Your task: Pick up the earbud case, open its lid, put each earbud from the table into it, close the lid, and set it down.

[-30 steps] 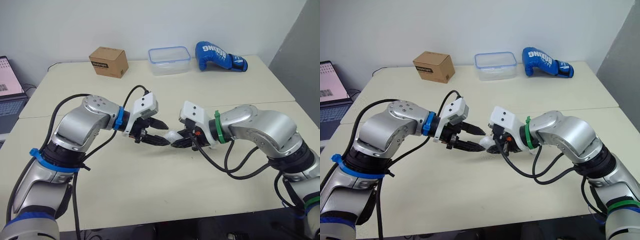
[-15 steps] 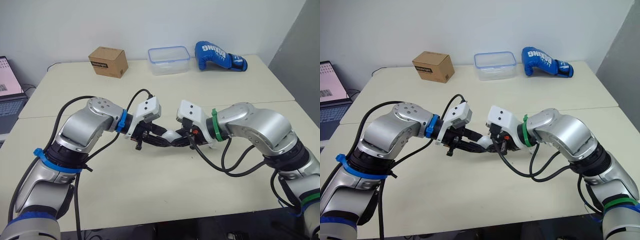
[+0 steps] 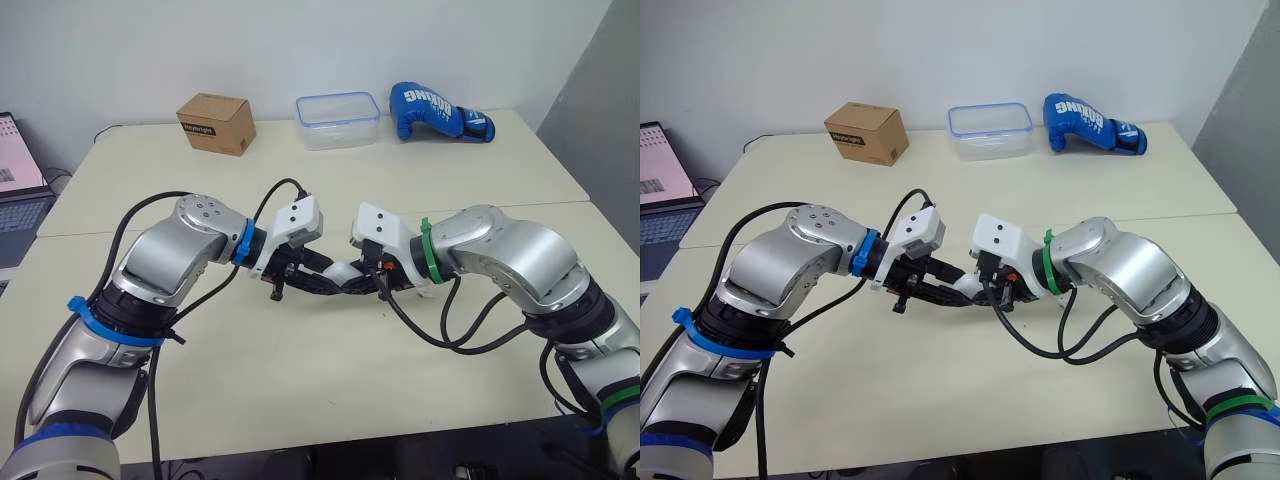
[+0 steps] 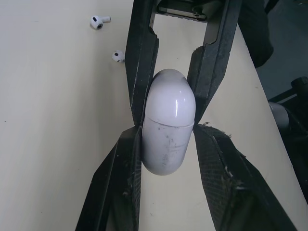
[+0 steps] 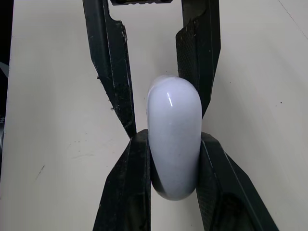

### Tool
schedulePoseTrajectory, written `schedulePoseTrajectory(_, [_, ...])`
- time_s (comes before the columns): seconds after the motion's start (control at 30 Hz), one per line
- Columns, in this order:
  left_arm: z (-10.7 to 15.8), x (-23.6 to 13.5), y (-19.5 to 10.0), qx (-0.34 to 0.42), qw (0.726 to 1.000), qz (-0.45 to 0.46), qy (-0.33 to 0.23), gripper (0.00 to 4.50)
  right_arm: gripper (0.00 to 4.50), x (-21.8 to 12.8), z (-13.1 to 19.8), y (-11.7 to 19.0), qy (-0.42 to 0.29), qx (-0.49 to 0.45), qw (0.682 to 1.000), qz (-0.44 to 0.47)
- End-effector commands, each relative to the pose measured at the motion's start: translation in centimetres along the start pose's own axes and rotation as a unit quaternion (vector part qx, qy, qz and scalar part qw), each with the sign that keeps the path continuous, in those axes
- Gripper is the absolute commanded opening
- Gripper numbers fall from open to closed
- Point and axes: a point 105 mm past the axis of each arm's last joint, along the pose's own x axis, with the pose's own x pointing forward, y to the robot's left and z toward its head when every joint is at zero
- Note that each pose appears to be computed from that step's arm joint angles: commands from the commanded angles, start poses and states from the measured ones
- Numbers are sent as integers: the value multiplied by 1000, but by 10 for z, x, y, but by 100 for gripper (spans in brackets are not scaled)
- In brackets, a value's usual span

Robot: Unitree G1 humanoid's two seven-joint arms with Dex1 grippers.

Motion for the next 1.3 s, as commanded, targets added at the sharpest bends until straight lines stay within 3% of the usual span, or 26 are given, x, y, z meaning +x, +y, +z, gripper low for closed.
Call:
schedulePoseTrajectory(0.03, [10,-11,0,24,1000,6,-1,126,81,-2,8,8,-10,-28,999,13])
schedulePoseTrajectory(0.13, [7,-9,2,24,1000,14,6,126,81,-2,9,7,-12,-28,999,12])
schedulePoseTrajectory(0.37, [3,-6,7,28,999,25,13,344,81,-3,8,7,-10,-25,1000,11])
schedulePoseTrajectory(0.77, [12,-10,0,24,1000,13,-1,344,81,-3,4,4,0,-19,1000,6])
schedulePoseTrajectory(0.87, [13,-10,-2,22,1000,8,-2,287,81,-2,4,4,-1,-16,1000,5])
schedulePoseTrajectory(0.97, [11,-9,-4,21,1000,6,3,197,81,-2,4,3,-2,-15,1000,4])
schedulePoseTrajectory(1.27, [13,-9,-3,22,1000,5,2,197,81,-1,4,3,-2,-13,1000,3])
schedulePoseTrajectory(1.3, [14,-8,-4,21,1000,4,0,179,81,-1,4,3,-2,-12,1000,3])
